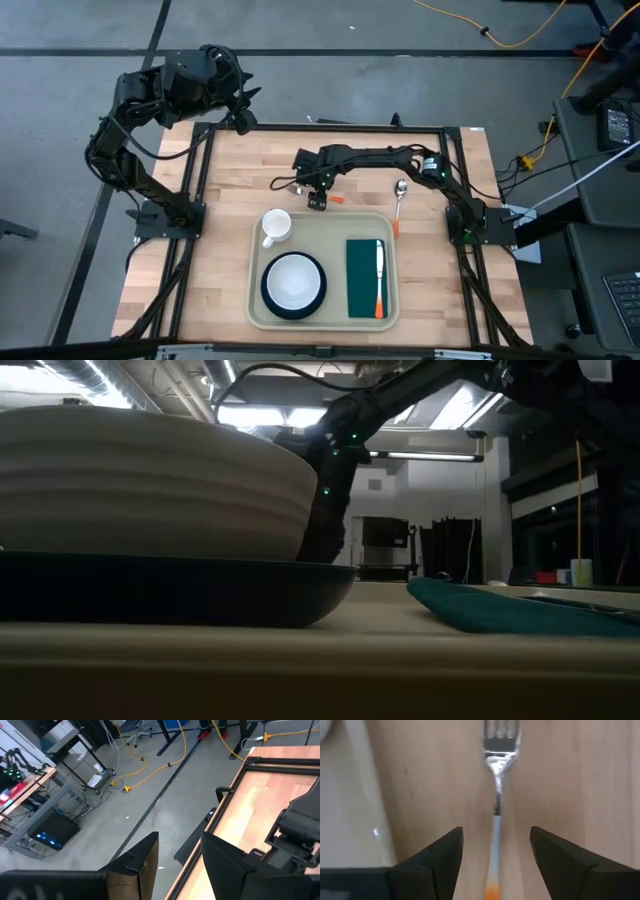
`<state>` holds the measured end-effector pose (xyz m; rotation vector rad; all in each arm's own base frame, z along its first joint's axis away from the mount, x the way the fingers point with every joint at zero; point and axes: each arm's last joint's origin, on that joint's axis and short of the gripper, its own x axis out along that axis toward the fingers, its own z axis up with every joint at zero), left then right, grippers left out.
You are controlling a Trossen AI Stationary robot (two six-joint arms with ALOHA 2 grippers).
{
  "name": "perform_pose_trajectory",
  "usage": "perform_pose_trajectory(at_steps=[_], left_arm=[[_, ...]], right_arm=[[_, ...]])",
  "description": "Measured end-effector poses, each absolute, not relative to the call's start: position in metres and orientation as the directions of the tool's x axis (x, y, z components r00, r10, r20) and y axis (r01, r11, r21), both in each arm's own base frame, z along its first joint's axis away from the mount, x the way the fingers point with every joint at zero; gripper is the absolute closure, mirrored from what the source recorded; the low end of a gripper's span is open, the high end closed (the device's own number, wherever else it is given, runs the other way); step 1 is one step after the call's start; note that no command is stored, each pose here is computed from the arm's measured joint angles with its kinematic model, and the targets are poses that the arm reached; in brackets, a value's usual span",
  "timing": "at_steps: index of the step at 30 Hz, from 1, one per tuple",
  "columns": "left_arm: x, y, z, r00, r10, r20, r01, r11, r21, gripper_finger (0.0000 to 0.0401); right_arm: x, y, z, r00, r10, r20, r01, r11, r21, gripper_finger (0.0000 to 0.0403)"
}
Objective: Set up tray
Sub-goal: Put the orange fork on top of the dark green napkin to the left of the orange knife
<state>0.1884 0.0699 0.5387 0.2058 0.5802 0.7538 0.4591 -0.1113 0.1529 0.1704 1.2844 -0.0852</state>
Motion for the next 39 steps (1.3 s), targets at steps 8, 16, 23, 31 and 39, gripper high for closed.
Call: perform_pose_trajectory(at_steps=[8,16,23,31,39], left_arm=[[0.188,0.070,0.539,0.582,0.695,-0.421,-0.586,0.718,0.376,0.0258],[0.188,0.070,0.539,0.582,0.695,-0.421,-0.588,0.718,0.373,0.0258],[0.188,0.070,0.539,0.582,0.695,-0.421,-0.590,0.718,0.369,0.0258],[0.188,0.070,0.539,0.582,0.695,-0.422,-0.590,0.718,0.369,0.0258],[0.188,0.070,0.539,0.583,0.695,-0.422,-0.590,0.718,0.369,0.0258]], right_arm=[[0.462,-0.107,0.152,0.295,0.033,-0.955,0.142,0.987,0.078,0.0166],[0.465,-0.108,0.139,0.284,0.040,-0.958,0.119,0.990,0.076,0.0166],[0.466,-0.108,0.136,0.283,0.029,-0.959,0.148,0.986,0.074,0.0177],[0.466,-0.110,0.135,0.282,0.022,-0.959,0.141,0.988,0.064,0.0282],[0.466,-0.112,0.136,0.282,0.020,-0.959,0.189,0.979,0.076,0.0389]])
